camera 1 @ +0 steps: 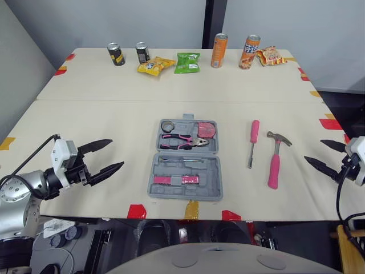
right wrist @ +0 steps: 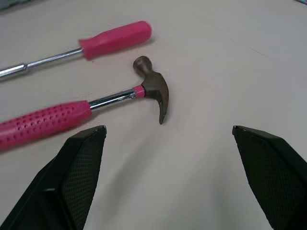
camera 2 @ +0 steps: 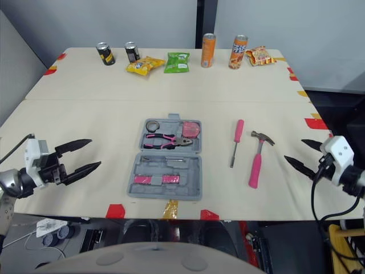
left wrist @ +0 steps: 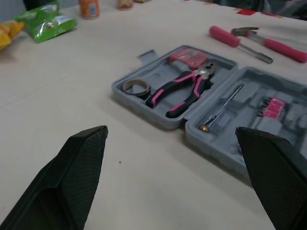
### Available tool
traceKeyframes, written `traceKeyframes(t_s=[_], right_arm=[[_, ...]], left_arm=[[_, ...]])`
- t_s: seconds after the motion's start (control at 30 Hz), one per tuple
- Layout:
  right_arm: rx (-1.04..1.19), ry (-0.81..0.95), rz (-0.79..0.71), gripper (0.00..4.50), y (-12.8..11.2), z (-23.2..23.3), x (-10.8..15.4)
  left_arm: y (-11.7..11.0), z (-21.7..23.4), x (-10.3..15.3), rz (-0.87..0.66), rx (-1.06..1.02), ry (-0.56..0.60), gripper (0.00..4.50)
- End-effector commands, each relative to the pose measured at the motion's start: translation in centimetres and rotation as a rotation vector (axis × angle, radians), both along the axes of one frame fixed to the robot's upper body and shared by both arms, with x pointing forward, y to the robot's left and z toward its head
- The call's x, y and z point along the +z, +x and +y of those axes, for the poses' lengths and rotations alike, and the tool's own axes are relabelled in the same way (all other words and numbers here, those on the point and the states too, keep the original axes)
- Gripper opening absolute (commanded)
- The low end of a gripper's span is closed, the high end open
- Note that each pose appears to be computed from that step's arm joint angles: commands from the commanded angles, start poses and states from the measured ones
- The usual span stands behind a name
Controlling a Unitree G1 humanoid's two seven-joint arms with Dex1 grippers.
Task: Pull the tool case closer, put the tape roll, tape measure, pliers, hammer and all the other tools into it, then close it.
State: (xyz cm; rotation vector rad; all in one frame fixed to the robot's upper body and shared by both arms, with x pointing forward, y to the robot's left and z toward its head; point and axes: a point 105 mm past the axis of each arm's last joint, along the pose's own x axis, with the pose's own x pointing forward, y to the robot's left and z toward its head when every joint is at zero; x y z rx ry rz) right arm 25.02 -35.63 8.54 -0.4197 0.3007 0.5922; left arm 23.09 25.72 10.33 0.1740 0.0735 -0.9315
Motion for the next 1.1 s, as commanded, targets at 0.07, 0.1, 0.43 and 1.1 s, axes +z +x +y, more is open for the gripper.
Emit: traceKeyframes(t_s=[0.07,0.1,0.43,1.1], right_arm=[[0.231,-0.308,0.028,4.45,2.2,0.6,2.1],[0.261,-0.355,0.034,4.45,2.6,0.7,2.3],[0.839,-0.848,0.11,4.45,5.3,4.8,4.0],[1.198,-1.292,0.179,4.45,8.9,8.7,1.6]], left_arm=[[0.2,-2.4,2.5,-0.036,-0.19,0.013,4.5],[0.2,-2.8,2.8,-0.039,-0.214,0.014,4.5],[-1.3,-7.9,5.6,-0.065,-0.501,0.022,4.5],[-2.8,-7.5,7.5,-0.068,-0.594,-0.059,4.5]])
